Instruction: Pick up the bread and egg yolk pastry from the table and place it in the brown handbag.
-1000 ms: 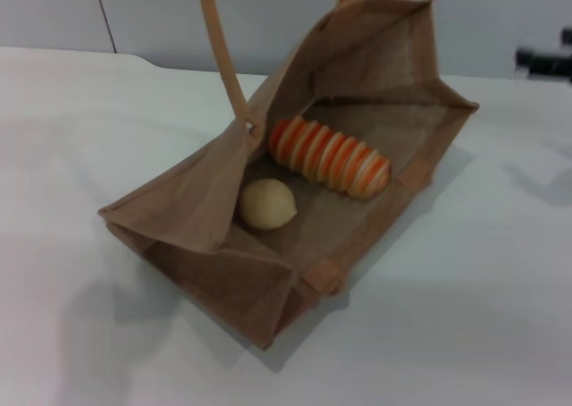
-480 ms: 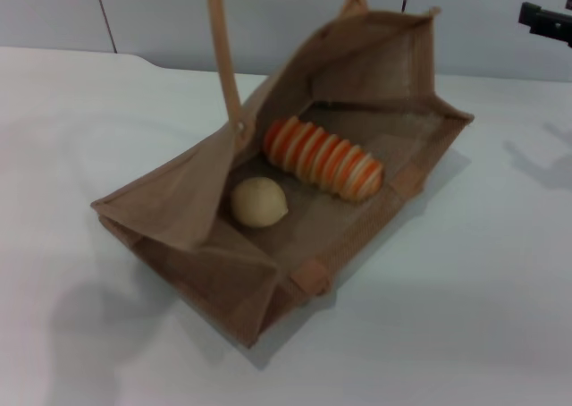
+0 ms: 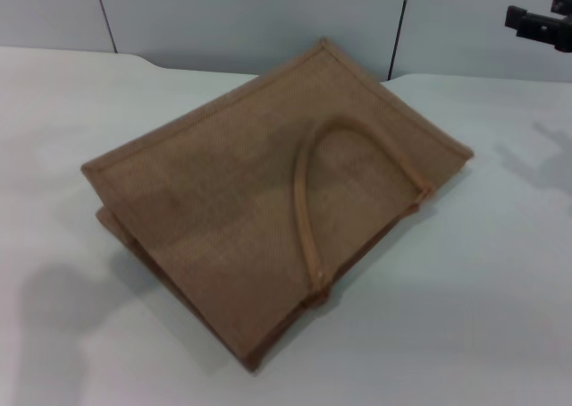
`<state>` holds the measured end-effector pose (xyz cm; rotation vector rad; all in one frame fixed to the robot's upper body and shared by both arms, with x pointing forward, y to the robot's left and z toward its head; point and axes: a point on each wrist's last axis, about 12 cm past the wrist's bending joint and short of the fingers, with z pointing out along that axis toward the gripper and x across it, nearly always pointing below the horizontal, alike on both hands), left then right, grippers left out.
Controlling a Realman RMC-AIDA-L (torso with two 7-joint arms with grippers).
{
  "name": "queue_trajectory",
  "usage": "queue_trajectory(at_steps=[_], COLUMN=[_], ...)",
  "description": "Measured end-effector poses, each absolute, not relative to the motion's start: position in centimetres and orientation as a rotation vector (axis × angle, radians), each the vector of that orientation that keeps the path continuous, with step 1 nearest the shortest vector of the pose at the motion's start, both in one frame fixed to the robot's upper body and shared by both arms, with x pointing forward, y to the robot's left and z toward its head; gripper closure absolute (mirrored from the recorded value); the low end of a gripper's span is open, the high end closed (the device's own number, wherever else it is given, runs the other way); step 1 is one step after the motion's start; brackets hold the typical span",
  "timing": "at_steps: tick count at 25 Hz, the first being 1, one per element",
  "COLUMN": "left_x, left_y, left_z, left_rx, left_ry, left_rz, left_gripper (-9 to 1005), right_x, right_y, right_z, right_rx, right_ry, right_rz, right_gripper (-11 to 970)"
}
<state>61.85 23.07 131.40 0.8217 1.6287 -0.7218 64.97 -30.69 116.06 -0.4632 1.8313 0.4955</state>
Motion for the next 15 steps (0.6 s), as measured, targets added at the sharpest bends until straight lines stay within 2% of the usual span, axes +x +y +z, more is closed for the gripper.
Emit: queue_trajectory(at_steps=[5, 10, 15], left_x=[61.8, 61.7, 62.0], left_y=[23.8, 24.8, 25.2], left_z=[130.9, 128.5, 126.3], left_rx=[0.805, 0.738, 0.676], left_ry=[1.609, 1.556, 1.509], left_rz=[-0.704, -0.527, -0.333], left_gripper=[171, 118, 120], right_x=[65.1, 64.8, 64.2], right_y=[-30.4, -30.0, -29.2], right_z=[116.1, 115.4, 113.4], right_rx=[-0.472, -0.489, -0.485], right_ry=[1.825, 1.767, 1.636], right_rz=[0.497, 0.494, 0.468], right_gripper=[77, 78, 80])
